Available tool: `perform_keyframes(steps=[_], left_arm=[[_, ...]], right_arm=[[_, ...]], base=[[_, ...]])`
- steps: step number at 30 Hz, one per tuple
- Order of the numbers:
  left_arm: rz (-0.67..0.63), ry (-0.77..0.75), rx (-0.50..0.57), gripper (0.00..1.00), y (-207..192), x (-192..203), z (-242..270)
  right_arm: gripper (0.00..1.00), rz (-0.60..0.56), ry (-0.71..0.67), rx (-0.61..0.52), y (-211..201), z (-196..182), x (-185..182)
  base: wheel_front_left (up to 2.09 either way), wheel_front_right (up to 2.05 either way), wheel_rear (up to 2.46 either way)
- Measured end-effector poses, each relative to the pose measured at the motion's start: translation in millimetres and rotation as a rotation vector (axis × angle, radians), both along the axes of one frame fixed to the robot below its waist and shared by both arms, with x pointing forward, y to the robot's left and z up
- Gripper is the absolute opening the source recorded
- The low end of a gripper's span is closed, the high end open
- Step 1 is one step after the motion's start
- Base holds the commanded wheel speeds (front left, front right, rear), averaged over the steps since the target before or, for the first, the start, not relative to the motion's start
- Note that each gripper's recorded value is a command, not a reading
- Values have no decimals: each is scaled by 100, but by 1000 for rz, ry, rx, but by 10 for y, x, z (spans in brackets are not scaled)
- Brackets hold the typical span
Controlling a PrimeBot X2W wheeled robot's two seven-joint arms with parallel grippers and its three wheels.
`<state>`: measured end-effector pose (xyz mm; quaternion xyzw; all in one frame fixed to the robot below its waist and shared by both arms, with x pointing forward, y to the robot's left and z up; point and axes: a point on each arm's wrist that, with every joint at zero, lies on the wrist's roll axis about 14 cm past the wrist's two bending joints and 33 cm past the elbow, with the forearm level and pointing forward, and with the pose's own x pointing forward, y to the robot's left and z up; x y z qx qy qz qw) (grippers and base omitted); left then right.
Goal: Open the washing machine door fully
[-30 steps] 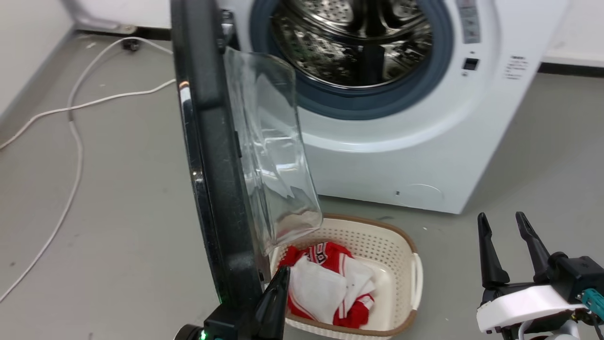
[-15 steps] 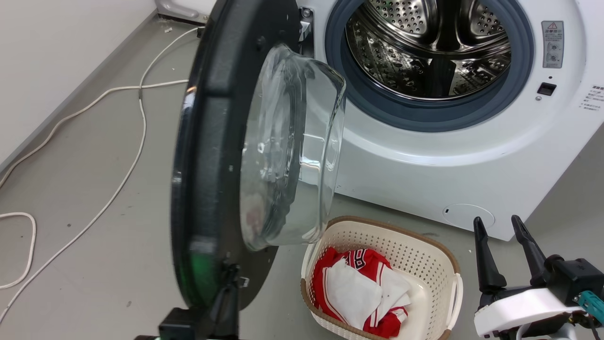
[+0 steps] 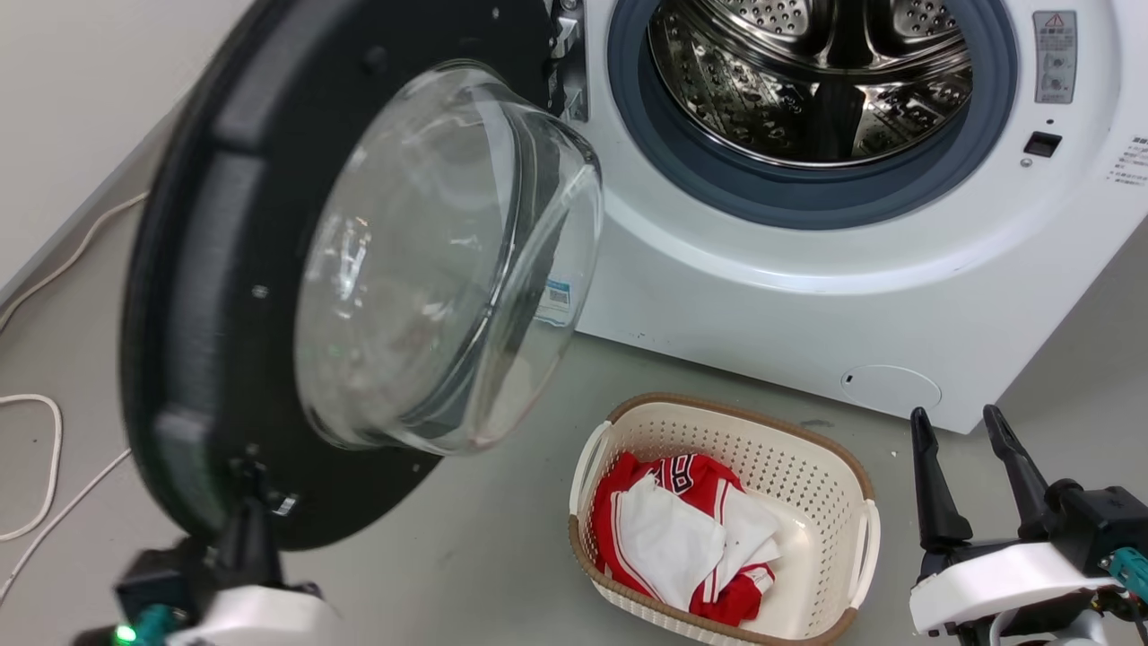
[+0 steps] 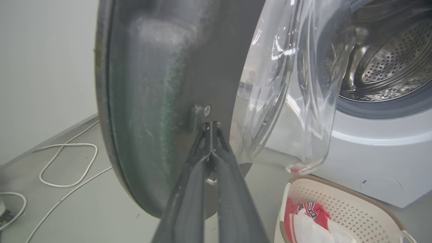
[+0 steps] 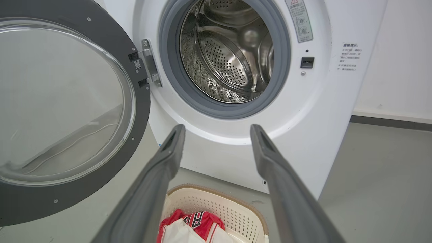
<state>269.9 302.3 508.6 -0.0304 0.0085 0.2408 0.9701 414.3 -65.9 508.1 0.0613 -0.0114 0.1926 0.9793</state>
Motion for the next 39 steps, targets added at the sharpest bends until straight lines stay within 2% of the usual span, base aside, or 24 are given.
perform_keyframes(steps=[10,20,31,39], left_arm=[[152,-31,47,0,880,53,123],[229,3,63,0,1395,127,46],[235,32,82,0,1620,244,36],[206,-1,102,0,1386,165,51]], right_arm=[[100,-10,20,-5,-19,-88,132],[100,-19,39,-17,-35,-186,259],[100,-31,45,-22,-75,-214,298],[100,-51,16,-11,-147,-108,232]], base=[[0,0,0],[0,0,0],[0,0,0],[0,0,0]])
